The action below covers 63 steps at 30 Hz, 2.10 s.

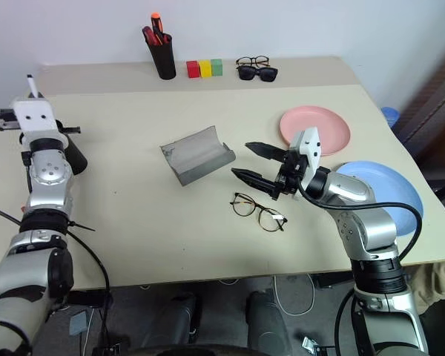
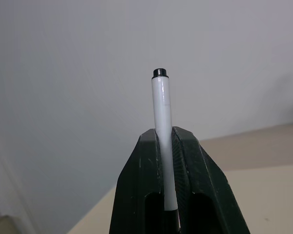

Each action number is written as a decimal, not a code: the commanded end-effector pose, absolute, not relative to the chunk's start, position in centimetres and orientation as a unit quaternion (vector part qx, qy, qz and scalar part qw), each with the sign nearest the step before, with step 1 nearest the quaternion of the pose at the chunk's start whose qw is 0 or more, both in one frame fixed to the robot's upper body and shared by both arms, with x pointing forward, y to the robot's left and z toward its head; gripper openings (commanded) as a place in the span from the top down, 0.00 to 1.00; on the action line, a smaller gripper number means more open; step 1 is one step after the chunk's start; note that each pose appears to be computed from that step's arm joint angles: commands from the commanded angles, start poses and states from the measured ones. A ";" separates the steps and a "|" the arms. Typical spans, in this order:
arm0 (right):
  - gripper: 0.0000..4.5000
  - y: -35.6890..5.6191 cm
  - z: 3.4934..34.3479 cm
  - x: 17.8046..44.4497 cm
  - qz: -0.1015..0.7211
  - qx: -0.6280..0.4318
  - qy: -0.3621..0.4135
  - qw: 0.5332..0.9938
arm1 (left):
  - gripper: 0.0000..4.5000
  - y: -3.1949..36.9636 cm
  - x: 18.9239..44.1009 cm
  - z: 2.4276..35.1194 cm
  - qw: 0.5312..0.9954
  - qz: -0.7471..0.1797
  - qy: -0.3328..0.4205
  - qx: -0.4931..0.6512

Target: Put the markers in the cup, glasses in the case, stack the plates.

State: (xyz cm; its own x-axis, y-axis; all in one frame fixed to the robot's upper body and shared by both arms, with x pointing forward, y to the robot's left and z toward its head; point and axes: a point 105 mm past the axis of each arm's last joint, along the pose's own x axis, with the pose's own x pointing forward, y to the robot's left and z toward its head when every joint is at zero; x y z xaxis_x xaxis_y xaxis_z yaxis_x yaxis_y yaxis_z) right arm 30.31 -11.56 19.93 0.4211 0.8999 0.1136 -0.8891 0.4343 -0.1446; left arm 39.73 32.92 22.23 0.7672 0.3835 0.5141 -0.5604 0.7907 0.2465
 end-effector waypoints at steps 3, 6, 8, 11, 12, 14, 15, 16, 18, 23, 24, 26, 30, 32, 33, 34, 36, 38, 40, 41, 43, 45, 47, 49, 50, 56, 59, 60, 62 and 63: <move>0.23 -11.7 21.5 29.6 0.532 -0.040 -0.114 0.838 | 0.64 33.3 38.9 22.7 0.916 0.262 -0.243 0.183; 0.23 -11.6 21.7 29.7 0.534 -0.041 -0.114 0.837 | 0.42 33.3 38.4 23.4 0.919 0.261 -0.258 0.145; 0.23 -11.5 21.8 29.8 0.536 -0.041 -0.114 0.836 | 0.42 33.2 38.1 23.8 0.925 0.257 -0.261 0.104; 0.23 -11.5 21.8 29.9 0.541 -0.042 -0.111 0.833 | 0.42 33.1 37.1 24.1 0.940 0.246 -0.237 0.008; 0.23 -11.6 21.7 29.7 0.547 -0.042 -0.106 0.829 | 0.42 33.5 36.5 23.8 0.947 0.247 -0.202 -0.044; 0.23 -11.5 21.2 29.1 0.570 -0.039 -0.088 0.816 | 0.42 34.0 34.6 23.2 0.952 0.233 -0.141 -0.142; 0.23 -11.5 20.8 28.7 0.586 -0.039 -0.075 0.806 | 0.42 34.2 33.5 22.6 0.953 0.216 -0.103 -0.186; 0.23 -11.5 20.5 28.3 0.599 -0.037 -0.065 0.797 | 0.42 34.2 32.6 22.1 0.953 0.200 -0.071 -0.217; 0.23 -11.4 20.0 27.6 0.624 -0.032 -0.048 0.779 | 0.42 33.9 30.6 20.9 0.952 0.171 -0.008 -0.253; 0.23 -10.6 19.3 26.9 0.668 -0.030 -0.044 0.742 | 0.42 34.0 26.0 16.9 0.937 0.199 0.098 -0.269; 0.23 -10.4 19.3 26.8 0.675 -0.030 -0.047 0.736 | 0.42 34.1 25.3 16.2 0.932 0.216 0.113 -0.270; 0.23 -10.0 19.3 26.8 0.687 -0.029 -0.052 0.724 | 0.42 34.3 24.0 14.4 0.916 0.259 0.145 -0.270; 0.23 -9.1 19.1 27.2 0.702 -0.032 -0.066 0.708 | 0.42 34.7 22.5 11.9 0.888 0.347 0.173 -0.249; 0.23 -8.9 19.1 27.4 0.704 -0.033 -0.071 0.706 | 0.42 35.1 22.5 11.7 0.878 0.373 0.167 -0.248; 0.23 -8.8 19.0 27.5 0.704 -0.033 -0.072 0.706 | 0.42 35.2 22.6 11.6 0.874 0.384 0.166 -0.246; 0.23 -8.7 19.0 27.6 0.704 -0.034 -0.074 0.705 | 0.42 35.5 22.6 11.6 0.870 0.397 0.162 -0.245; 0.23 -8.7 18.9 27.8 0.702 -0.034 -0.077 0.707 | 0.42 35.8 23.0 11.6 0.860 0.413 0.158 -0.255; 0.23 -8.8 18.9 28.0 0.699 -0.036 -0.079 0.710 | 0.42 36.3 23.4 11.5 0.852 0.432 0.154 -0.253; 0.23 -8.9 18.8 28.1 0.695 -0.038 -0.080 0.713 | 0.42 36.6 23.9 11.2 0.842 0.449 0.160 -0.252; 0.23 -8.9 18.8 28.2 0.694 -0.039 -0.081 0.714 | 0.42 36.6 24.3 11.2 0.841 0.453 0.158 -0.250; 0.23 -8.9 18.8 28.2 0.692 -0.039 -0.083 0.716 | 0.42 36.5 25.0 11.1 0.841 0.452 0.166 -0.247; 0.23 -8.9 18.9 28.2 0.690 -0.040 -0.084 0.718 | 0.42 36.6 25.7 10.9 0.841 0.452 0.178 -0.240; 0.23 -9.0 18.9 28.3 0.687 -0.041 -0.085 0.721 | 0.42 36.9 26.4 10.6 0.838 0.458 0.195 -0.224; 0.23 -9.0 18.9 28.3 0.685 -0.042 -0.086 0.722 | 0.42 37.1 26.8 10.3 0.836 0.460 0.210 -0.214; 0.23 -9.0 18.9 28.3 0.684 -0.042 -0.086 0.723 | 0.53 37.2 27.0 10.3 0.838 0.458 0.220 -0.200; 0.23 -9.2 18.9 28.3 0.676 -0.043 -0.086 0.730 | 0.99 37.4 27.0 9.6 0.834 0.449 0.237 -0.214; 0.23 -9.2 18.9 28.3 0.674 -0.043 -0.086 0.733 | 0.99 37.2 26.9 9.7 0.844 0.435 0.232 -0.212; 0.23 -9.3 18.9 28.3 0.673 -0.043 -0.086 0.733 | 0.99 37.0 26.9 9.8 0.849 0.428 0.230 -0.211; 0.23 -9.3 19.0 28.4 0.669 -0.044 -0.086 0.737 | 0.99 34.4 27.8 12.1 0.904 0.330 0.189 -0.194; 0.23 -9.4 19.0 28.5 0.668 -0.044 -0.087 0.738 | 0.99 32.4 28.1 13.8 0.935 0.267 0.159 -0.172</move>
